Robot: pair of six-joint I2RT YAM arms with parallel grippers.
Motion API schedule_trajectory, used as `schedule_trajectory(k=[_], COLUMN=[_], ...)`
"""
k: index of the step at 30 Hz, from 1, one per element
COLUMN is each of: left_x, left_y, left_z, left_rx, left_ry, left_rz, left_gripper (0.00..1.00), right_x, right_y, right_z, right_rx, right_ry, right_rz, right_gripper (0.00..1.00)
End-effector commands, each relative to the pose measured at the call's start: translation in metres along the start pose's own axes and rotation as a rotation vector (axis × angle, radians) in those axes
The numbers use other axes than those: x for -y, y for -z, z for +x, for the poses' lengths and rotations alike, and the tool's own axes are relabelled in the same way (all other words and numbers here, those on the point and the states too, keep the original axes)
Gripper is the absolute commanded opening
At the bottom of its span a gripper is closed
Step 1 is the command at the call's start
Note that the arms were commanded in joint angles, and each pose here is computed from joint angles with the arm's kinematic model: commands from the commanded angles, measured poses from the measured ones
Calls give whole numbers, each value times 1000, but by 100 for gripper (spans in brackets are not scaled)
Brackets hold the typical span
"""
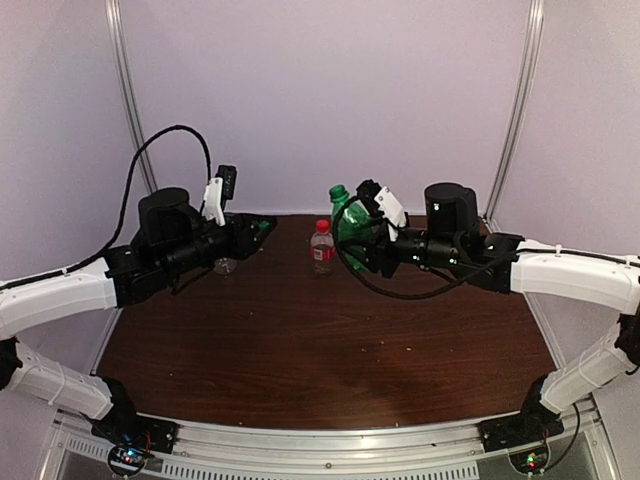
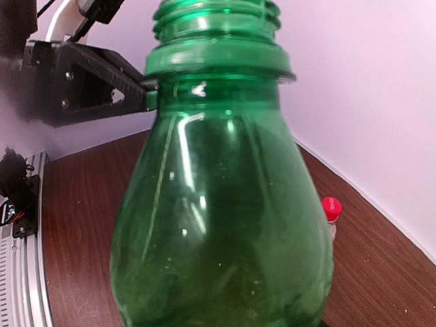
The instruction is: Unscrew the bottle caps
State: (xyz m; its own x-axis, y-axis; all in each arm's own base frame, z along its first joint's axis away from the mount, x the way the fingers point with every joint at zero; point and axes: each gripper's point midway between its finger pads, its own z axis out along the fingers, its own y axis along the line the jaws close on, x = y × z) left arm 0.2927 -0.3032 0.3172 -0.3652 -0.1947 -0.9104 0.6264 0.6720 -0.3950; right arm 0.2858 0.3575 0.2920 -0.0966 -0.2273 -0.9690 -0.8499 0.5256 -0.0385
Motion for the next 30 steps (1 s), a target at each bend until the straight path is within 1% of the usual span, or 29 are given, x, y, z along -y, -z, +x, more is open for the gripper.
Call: schedule_trajectory(k=[1, 5, 11, 18, 23, 27, 30], left_x=[-40, -64, -92, -107, -114, -119, -118], left_y=[9, 13, 9, -3, -10, -10, -10], left_z=[36, 74, 136, 190, 218, 231, 234], left_rx=[-59, -128, -228, -320, -386, -409, -417], left_ry=[-35, -34, -29, -35, -35, -28, -25], left_rz=[-145, -217, -268, -257, -257, -263, -257], left_gripper=[31, 33, 34, 37, 38, 40, 41], right_x=[2, 2, -1, 0, 0, 1, 1], right_y=[6, 4, 0, -3, -5, -6, -6], right_z=[-3, 0, 8, 18, 25, 30, 32], right_rx=[14, 11, 2, -21, -35, -45, -51], right_ry=[-20, -32, -54, -64, -68, -67, -69], right_rz=[-8, -21, -42, -45, -46, -42, -42], right_gripper=[42, 42, 42, 42, 42, 42, 42])
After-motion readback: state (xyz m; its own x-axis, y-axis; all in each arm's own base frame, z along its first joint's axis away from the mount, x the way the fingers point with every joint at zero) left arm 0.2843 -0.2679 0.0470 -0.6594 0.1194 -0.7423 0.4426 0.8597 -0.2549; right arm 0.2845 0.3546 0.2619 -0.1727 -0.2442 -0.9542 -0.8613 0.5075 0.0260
